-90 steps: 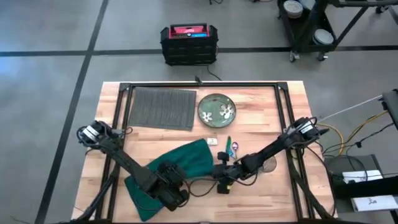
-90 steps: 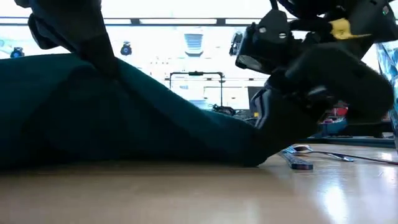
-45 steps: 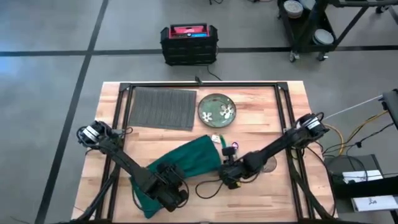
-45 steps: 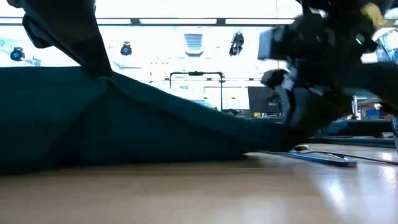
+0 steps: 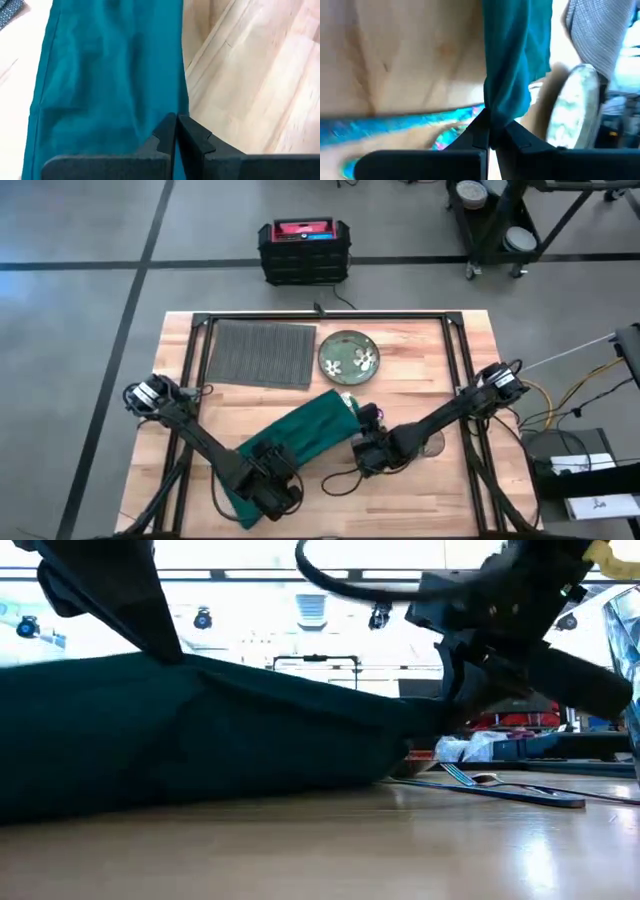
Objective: Set table place
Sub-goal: Fold the green napkin
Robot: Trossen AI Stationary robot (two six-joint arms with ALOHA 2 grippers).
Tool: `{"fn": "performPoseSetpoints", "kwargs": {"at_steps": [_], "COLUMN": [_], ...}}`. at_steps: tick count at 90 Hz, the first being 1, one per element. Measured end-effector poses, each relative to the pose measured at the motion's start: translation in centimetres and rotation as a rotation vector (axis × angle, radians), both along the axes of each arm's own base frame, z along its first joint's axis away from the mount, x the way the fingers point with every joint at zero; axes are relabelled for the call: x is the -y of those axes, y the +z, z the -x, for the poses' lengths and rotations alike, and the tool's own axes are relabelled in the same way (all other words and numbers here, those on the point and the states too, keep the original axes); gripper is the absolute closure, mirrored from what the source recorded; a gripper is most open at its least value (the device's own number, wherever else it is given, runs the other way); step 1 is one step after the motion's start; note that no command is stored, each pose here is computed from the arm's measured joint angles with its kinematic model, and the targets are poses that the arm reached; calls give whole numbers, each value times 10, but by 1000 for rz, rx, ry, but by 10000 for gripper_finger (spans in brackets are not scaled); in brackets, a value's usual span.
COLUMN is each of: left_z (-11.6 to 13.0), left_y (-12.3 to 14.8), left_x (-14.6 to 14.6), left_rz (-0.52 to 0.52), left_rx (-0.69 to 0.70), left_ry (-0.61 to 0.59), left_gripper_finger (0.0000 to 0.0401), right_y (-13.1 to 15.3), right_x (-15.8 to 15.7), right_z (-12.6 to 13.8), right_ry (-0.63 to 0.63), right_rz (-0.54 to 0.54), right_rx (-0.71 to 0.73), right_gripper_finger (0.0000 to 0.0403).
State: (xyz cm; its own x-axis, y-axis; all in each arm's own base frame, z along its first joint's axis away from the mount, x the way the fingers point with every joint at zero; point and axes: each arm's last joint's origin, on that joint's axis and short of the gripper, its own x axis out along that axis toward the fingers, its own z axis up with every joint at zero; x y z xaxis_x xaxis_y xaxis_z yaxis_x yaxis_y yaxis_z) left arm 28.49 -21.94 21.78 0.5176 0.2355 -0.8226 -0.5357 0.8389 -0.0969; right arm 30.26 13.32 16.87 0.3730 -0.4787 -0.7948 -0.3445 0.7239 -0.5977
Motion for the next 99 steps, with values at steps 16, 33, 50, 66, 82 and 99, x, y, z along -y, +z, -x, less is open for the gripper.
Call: {"fn": "performPoseSetpoints", "kwargs": {"at_steps": [16,33,50,66,82,99], "left_z": [0,0,0,-1,-4,-11], "left_y": [0,0,0,0,6,-17], "left_x": [0,0,0,3,17,30], "left_rz": [1,1,1,45,140,192], "left_rx": [-1,-1,0,-5,90,56], "left_ry": [-1,-1,-1,-13,-41,-81], "left_gripper_finger": [401,401,401,401,401,401], "right_y": [0,-1,0,12,43,47], "right_x": [3,6,6,5,-5,-17], "right_z": [4,10,13,18,10,-24], "right_ry": [4,8,33,56,26,165], "right_rz": [44,78,100,144,7,-350], "right_rx": [-45,-113,-152,-242,-198,44], "right_gripper_finger": [403,383,298,212,164,151]}}
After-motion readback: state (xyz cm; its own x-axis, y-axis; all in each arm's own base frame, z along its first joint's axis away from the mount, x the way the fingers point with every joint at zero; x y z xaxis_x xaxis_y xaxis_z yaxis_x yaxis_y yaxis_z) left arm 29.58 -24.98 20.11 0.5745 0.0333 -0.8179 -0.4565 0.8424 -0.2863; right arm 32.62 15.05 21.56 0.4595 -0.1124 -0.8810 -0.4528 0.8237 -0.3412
